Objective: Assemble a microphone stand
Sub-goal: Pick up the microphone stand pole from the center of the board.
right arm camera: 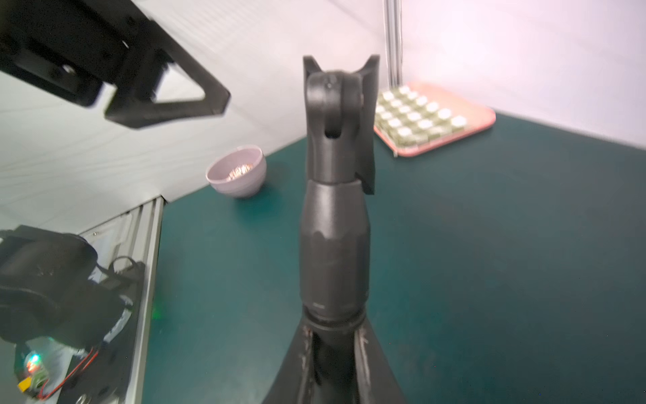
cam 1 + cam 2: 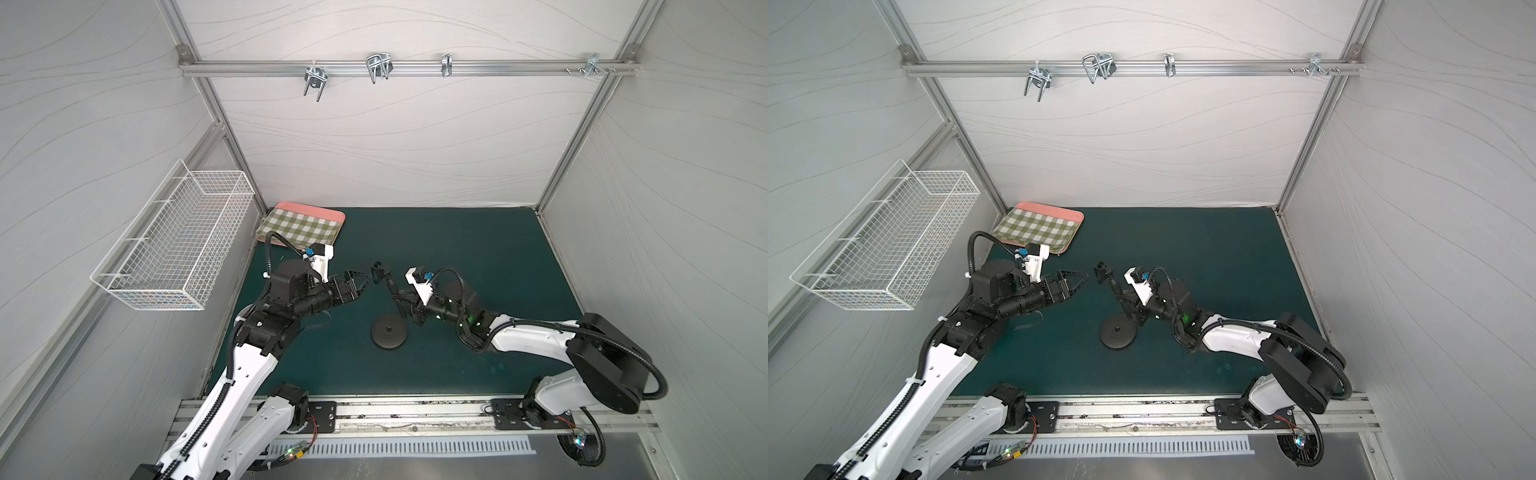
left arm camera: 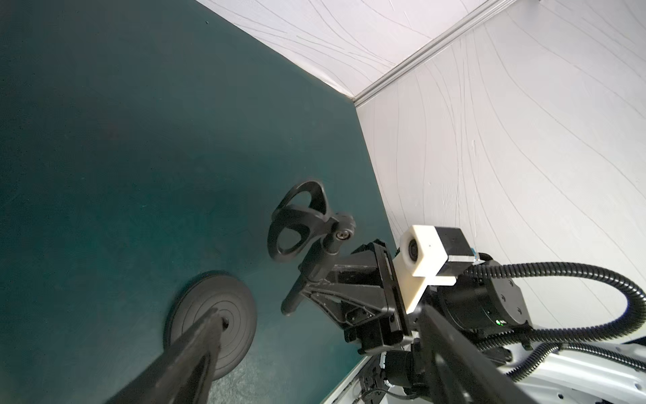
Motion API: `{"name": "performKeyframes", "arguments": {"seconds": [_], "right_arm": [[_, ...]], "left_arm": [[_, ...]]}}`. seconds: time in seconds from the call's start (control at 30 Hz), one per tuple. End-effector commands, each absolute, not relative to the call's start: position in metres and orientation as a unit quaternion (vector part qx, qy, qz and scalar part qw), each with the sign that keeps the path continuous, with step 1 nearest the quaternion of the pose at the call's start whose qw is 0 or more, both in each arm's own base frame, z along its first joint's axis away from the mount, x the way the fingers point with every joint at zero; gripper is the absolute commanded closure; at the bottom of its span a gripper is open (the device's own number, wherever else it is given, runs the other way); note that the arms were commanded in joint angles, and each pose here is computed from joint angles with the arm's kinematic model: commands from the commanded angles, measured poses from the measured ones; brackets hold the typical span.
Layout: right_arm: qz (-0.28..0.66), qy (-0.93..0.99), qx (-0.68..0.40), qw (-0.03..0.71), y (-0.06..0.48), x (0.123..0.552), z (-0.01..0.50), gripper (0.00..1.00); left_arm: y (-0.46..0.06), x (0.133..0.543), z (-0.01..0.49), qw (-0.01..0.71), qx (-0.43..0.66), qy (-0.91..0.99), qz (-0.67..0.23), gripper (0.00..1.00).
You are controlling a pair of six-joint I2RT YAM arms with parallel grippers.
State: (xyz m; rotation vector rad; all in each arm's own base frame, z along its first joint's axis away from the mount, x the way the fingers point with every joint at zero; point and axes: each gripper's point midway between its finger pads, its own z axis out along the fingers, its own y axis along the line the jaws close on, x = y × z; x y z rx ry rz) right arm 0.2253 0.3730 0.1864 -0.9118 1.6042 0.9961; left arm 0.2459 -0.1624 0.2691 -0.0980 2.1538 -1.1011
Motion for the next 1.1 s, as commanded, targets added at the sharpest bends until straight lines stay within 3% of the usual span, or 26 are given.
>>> {"name": "performKeyframes", "arguments": {"seconds": [0.0,0.2,0.53,0.83,1.07], "right_arm": [[0.433,0.589,-0.39,0.56,0.383,0.217,0.211,0.91],[0.421,0.539,-0.405,0.607,0.396,0.206,0.193,0.91],[0.403,0.521,-0.442,0.609,0.417,0.187,0.177,0.9],[0.373,0.525,-0.45,0.619,0.409,0.189,0.168,0.9],[0.331,0.515,-0.46,0.643,0.41,0.196,0.168,0.9]], "left_arm": [[-0.165,0.236,0.285,0.349,-0.036,0.831,-0.432,0.14],[-0.155,0.226,0.279,0.33,-0.087,0.855,-0.39,0.16],[-0.166,0.217,0.261,0.322,-0.117,0.875,-0.343,0.22],[-0.162,0.232,0.255,0.315,-0.2,0.872,-0.317,0.36],[-0.17,0.239,0.256,0.306,-0.208,0.877,-0.306,0.42]]}}
